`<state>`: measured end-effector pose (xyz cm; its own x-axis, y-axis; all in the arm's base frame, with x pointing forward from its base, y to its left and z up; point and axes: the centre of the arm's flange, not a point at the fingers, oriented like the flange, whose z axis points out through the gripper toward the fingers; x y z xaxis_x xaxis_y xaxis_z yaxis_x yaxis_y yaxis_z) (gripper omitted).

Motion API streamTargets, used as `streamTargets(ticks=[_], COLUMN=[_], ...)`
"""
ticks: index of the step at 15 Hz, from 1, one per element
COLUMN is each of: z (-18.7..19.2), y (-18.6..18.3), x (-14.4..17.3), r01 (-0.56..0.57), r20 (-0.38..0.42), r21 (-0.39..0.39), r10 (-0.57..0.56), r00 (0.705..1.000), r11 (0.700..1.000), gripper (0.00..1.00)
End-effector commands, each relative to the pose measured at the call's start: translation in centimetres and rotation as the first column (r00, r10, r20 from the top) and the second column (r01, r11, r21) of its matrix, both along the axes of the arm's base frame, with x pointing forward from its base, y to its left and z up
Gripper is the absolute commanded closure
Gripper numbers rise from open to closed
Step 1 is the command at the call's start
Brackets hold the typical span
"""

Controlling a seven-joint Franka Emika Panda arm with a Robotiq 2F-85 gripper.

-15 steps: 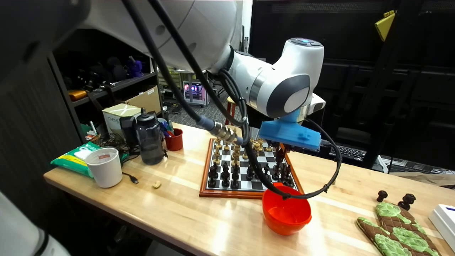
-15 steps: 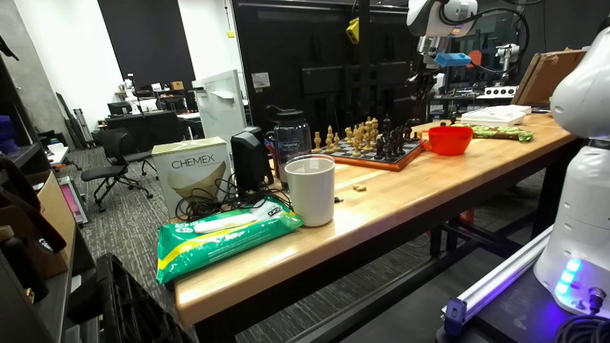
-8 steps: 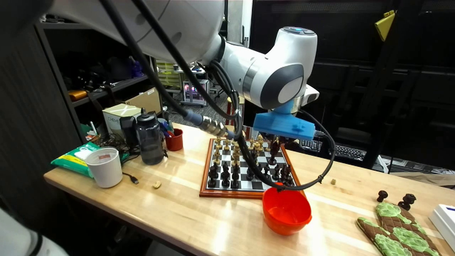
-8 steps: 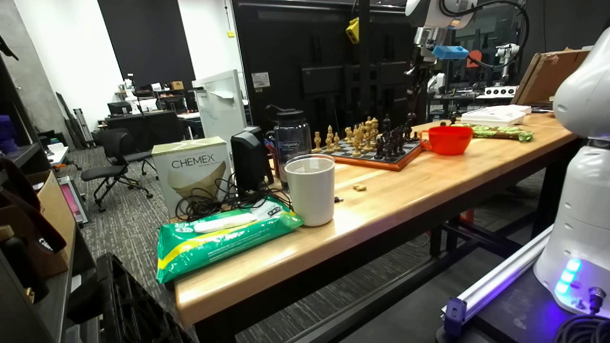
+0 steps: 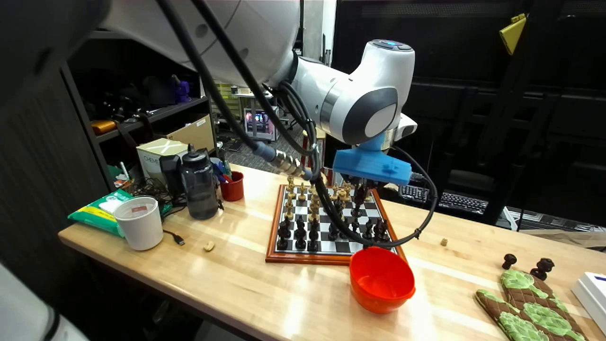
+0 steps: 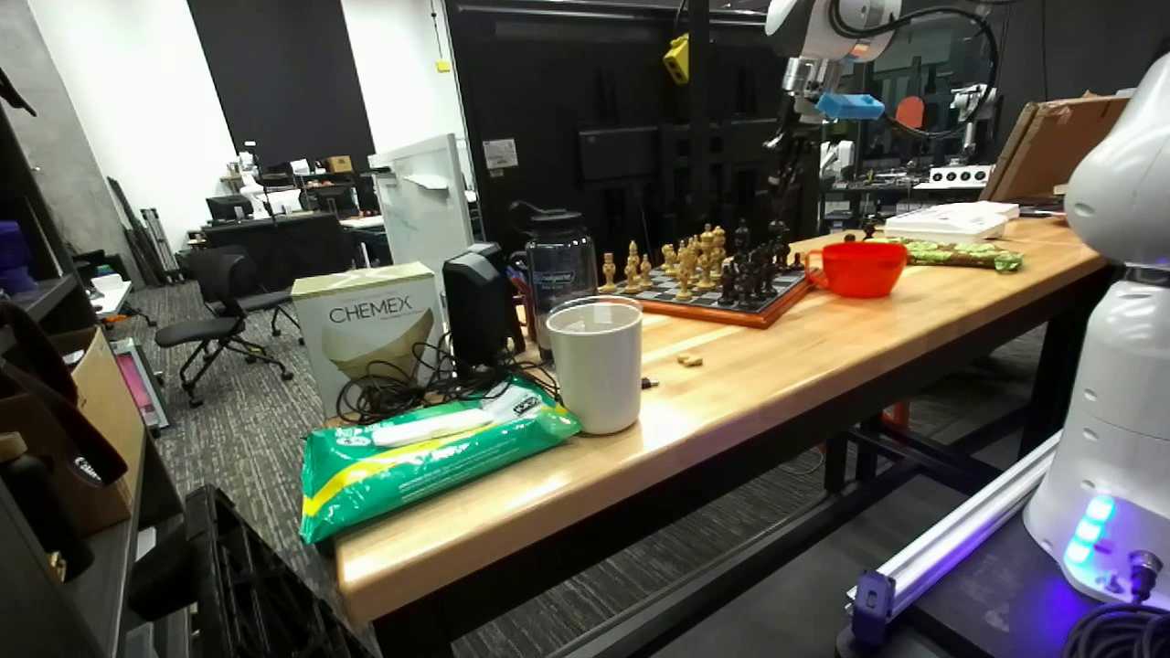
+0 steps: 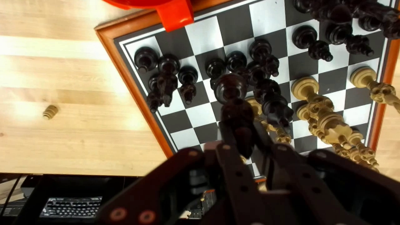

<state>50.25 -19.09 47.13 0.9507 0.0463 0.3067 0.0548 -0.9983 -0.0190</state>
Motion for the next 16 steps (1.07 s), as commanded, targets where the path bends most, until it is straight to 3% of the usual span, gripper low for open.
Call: streamTargets(ticks=[1,8,16], z=[0.5,2.6,3.4], y=[0.0,0.0,1.4], x=[1.6,3.3,5.4], r01=[-0.004,-0.01,-0.06], r20=[0.018,0.074,0.074], r21=[-0.001,-0.034,-0.059], r10=[0.004,0.013,0.064], r00=[1.0,0.997,0.995], r11=[1.0,0.999,0.996], gripper=[0.95,0.95,0.95])
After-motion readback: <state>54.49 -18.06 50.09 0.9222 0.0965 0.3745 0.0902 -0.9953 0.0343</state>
